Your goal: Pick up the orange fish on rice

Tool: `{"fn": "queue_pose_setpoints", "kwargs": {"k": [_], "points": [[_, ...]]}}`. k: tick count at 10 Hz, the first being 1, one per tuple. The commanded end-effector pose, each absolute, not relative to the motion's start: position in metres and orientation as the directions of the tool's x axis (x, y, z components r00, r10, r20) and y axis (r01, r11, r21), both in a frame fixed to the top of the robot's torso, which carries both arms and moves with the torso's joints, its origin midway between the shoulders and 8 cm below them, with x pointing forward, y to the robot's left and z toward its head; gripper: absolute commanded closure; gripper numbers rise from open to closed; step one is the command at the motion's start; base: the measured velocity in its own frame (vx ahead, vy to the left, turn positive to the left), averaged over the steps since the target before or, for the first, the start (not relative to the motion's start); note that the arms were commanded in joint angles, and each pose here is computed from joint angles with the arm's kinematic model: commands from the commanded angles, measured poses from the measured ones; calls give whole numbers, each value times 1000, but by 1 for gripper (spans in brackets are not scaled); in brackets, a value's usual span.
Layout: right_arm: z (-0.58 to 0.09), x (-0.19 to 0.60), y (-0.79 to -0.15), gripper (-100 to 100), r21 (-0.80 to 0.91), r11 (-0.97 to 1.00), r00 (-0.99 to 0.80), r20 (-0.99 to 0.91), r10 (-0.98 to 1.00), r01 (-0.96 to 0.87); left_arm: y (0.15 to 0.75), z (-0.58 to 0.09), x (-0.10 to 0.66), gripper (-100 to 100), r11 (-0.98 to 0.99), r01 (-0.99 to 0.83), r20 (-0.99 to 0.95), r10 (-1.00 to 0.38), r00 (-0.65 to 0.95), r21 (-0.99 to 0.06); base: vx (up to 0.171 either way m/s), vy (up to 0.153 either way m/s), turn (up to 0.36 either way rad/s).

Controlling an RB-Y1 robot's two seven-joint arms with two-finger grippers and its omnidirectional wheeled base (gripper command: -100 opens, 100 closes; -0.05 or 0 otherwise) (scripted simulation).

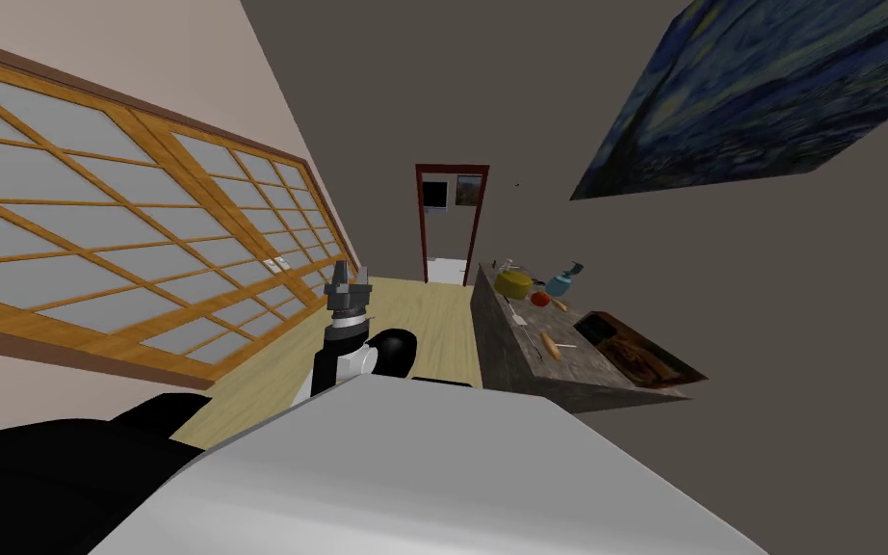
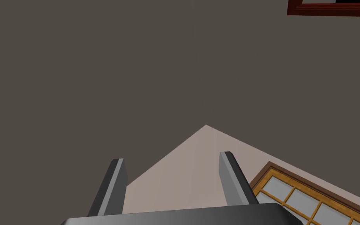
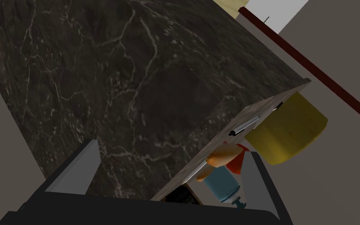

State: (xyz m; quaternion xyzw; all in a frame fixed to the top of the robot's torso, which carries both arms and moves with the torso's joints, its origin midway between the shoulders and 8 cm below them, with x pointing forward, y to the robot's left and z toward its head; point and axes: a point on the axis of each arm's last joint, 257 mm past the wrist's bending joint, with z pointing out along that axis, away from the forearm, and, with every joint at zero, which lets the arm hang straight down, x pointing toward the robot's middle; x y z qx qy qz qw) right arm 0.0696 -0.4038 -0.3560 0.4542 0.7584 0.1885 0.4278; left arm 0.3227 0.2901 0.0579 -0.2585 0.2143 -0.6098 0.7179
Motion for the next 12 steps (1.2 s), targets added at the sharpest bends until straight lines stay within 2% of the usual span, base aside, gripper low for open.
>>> {"fn": "queue_pose_setpoints", "kwargs": {"k": [1, 4, 6, 8, 12], "points": [[-366, 34, -416, -100, 611, 530, -263, -476, 839, 588, 290, 58, 323, 0, 123, 765, 8, -986, 164, -633, 54, 28, 325], [-372, -3, -426, -100, 546, 540, -302, -467, 831, 641, 290, 58, 323, 0, 123, 765, 8, -986, 164, -633, 47, 20, 199], [-376, -55, -445, -100, 435, 567, -376, -451, 810, 700, 290, 58, 323, 0, 123, 765, 8, -986, 164, -633, 70, 28, 394], [-374, -89, -454, -100, 369, 577, -414, -432, 801, 729, 290, 58, 323, 0, 123, 765, 7, -986, 165, -633, 71, 12, 203], [-367, -135, -473, -100, 263, 606, -486, -399, 777, 751, 290, 58, 323, 0, 123, 765, 7, -986, 165, -633, 61, -27, 249]]}}
